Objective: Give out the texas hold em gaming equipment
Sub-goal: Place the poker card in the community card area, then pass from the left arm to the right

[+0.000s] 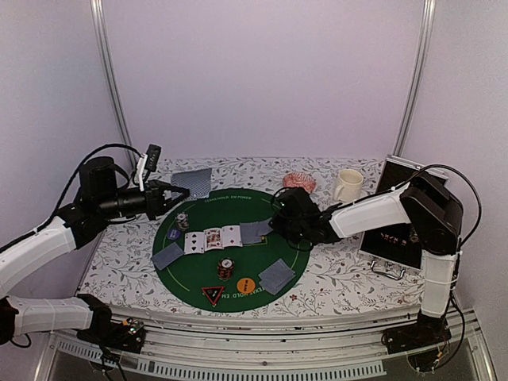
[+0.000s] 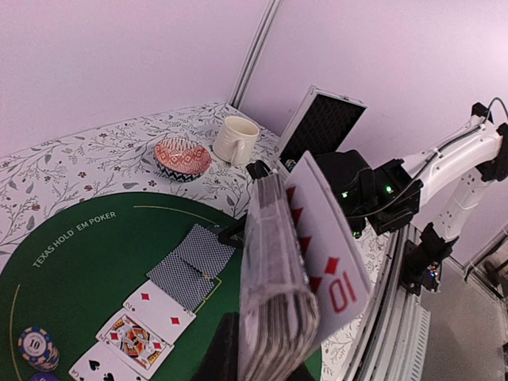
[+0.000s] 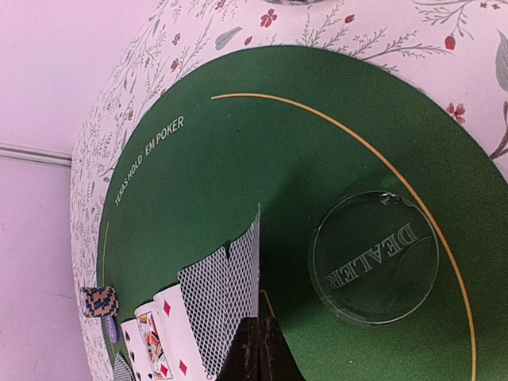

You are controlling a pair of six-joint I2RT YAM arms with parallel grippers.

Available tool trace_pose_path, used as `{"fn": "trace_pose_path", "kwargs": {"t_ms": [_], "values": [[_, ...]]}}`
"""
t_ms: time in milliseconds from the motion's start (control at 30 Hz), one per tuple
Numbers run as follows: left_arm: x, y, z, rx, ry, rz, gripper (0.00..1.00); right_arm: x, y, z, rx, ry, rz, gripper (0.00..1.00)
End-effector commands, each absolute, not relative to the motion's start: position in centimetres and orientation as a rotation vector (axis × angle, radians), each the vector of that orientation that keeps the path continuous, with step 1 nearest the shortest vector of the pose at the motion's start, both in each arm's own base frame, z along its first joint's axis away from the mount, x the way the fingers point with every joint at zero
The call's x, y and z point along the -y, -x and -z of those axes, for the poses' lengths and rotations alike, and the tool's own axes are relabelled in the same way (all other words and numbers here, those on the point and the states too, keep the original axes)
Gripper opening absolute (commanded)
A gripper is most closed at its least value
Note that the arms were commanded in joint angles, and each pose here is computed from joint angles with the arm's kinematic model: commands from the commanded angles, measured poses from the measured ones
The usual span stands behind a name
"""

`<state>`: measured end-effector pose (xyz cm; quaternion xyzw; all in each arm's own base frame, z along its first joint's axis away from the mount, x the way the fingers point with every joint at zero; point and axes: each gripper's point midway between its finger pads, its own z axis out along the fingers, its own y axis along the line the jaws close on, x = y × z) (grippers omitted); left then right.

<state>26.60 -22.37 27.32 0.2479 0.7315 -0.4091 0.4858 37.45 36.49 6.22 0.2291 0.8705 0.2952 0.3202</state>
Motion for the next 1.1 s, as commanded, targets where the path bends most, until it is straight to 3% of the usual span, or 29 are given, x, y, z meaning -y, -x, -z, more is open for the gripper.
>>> {"fn": "trace_pose_path", "kwargs": {"t_ms": [0,100,167,233,633,733,800,933,1067], "values": [[22.2,-26.3,-29.6,-1.709,-0.62,0.992,0.0,-36.5,-37.9,-7.9,-2.277,-0.571,-0.795,0.02],[22.2,-26.3,-29.5,-1.711,-0.62,0.992,0.0,-36.4,-37.9,-7.9,-2.277,-0.575,-0.793,0.09],[22.2,-26.3,-29.5,-1.71,-0.62,0.992,0.0,-36.3,-38.0,-8.0,-2.275,-0.58,-0.793,0.24],[22.2,-26.3,-29.6,-1.709,-0.621,0.992,0.0,-36.2,-38.1,-8.0,-2.272,-0.582,-0.79,0.31],[22.4,-26.5,-29.1,-1.722,-0.623,0.993,0.0,-35.2,-38.7,-11.3,-2.19,-0.513,-0.769,0.43],[22.4,-26.5,-29.0,-1.722,-0.63,0.995,0.0,-36.0,-38.8,-17.8,-1.997,-0.267,-0.769,0.47],[22.5,-26.4,-29.2,-1.716,-0.637,1.001,0.0,-38.5,-36.8,-23.8,-1.793,0.027,-0.814,0.57],[22.9,-25.7,-29.6,-1.684,-0.677,1.038,0.0,-43.7,-29.3,-29.9,-1.415,0.828,-0.82,0.68],[23.8,-23.9,-30.5,-1.614,-0.761,1.125,0.0,-45.3,-22.1,-32.8,-1.163,1.186,-1.035,0.76]]}}
